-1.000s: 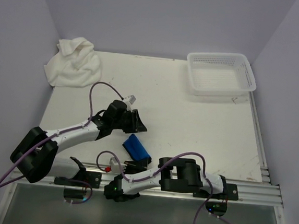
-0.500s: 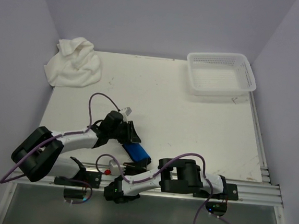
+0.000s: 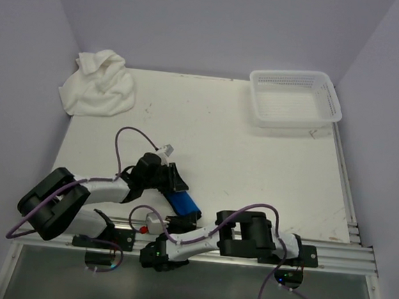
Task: Roll the towels
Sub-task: Roll the towel
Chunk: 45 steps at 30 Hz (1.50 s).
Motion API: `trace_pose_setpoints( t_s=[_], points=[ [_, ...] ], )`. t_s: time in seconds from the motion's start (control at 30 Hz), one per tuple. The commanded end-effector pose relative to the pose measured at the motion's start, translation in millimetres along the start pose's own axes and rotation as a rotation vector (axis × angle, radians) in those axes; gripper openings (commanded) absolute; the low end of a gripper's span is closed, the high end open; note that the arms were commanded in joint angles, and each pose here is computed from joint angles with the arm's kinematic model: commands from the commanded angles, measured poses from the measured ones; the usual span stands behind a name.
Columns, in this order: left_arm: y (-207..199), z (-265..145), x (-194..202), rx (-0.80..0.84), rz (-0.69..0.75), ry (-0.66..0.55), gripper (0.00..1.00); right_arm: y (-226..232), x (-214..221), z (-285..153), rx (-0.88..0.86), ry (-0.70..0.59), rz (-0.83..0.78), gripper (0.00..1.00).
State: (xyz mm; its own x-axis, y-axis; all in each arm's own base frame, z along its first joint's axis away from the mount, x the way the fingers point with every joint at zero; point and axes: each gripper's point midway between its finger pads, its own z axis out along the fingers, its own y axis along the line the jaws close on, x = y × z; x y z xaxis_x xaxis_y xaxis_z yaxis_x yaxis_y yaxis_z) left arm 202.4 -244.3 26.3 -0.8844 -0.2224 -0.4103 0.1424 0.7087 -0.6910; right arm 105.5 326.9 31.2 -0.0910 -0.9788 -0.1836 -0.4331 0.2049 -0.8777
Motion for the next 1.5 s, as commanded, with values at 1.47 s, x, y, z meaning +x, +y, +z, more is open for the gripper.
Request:
trace_pose_setpoints(
  t_s=[1.47],
  points=[
    [57.8, -0.6, 23.2, -0.172, -0.028, -0.013, 0.29, -88.1, -7.1, -26.5, -0.829, -0.136, 1.384, 0.48]
  ],
)
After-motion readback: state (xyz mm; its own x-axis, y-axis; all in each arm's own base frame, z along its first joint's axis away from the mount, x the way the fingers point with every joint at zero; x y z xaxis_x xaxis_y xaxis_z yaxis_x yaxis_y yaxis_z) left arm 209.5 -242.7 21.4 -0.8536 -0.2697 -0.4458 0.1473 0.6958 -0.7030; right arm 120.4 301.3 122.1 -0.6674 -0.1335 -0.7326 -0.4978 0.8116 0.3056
